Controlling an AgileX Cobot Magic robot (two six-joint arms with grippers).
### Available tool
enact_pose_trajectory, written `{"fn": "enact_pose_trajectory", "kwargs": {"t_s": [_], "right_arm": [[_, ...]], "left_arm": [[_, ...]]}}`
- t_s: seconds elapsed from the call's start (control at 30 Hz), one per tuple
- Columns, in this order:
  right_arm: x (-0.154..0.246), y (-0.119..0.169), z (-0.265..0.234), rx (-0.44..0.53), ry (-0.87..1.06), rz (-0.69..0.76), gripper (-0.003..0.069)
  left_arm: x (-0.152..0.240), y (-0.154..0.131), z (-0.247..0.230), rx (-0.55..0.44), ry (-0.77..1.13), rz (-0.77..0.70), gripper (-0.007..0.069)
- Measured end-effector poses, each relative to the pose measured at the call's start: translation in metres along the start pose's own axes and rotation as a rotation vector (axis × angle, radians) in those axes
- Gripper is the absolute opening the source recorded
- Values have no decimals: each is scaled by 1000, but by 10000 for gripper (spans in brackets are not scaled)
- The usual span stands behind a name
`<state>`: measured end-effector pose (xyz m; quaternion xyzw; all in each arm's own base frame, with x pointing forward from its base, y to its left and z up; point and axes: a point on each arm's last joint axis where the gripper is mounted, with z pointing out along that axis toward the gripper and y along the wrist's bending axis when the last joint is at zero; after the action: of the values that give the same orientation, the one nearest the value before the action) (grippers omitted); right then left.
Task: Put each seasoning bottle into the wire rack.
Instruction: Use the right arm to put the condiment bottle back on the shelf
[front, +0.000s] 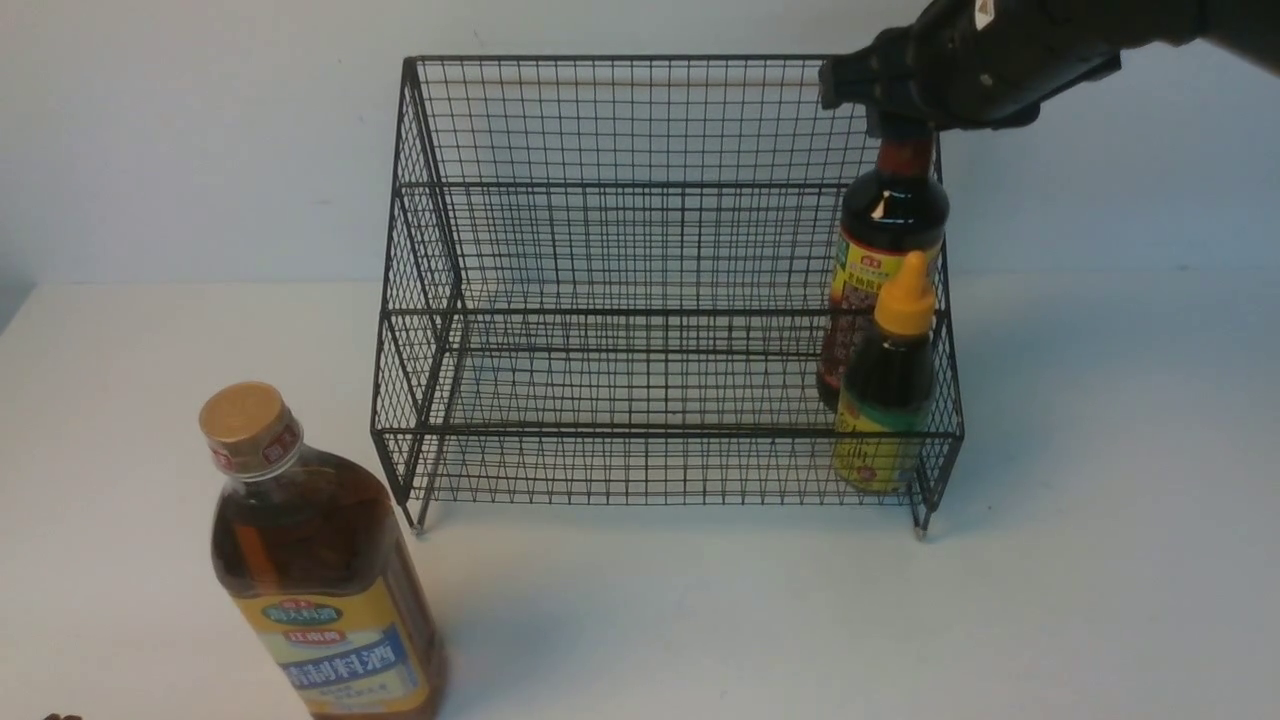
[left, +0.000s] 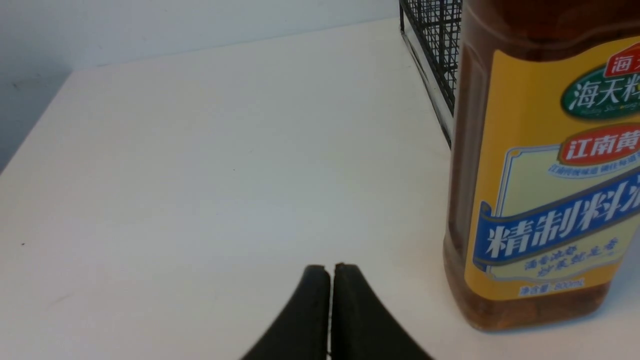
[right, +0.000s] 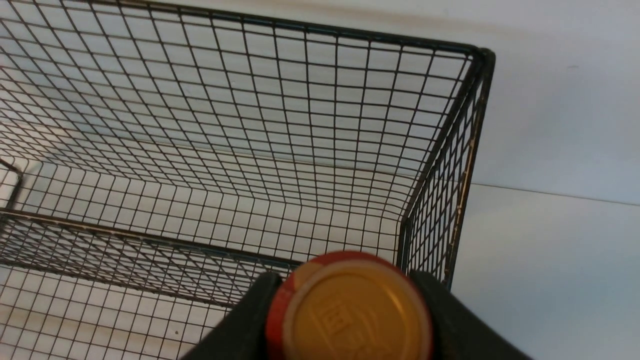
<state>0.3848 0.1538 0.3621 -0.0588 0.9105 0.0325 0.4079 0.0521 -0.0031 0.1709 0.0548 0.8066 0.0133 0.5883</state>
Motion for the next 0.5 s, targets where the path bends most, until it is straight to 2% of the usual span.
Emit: {"fn": "enact_pose_trajectory", "kwargs": {"t_s": [0.27,0.5], "right_arm": [[0,1,0,-8,0,-16,299],[-6,-2,-20,-15,-36,-17,459]], "left_arm": [[0,0,0,0,0,0,-8],[0,0,0,0,0,0,-8]]}}
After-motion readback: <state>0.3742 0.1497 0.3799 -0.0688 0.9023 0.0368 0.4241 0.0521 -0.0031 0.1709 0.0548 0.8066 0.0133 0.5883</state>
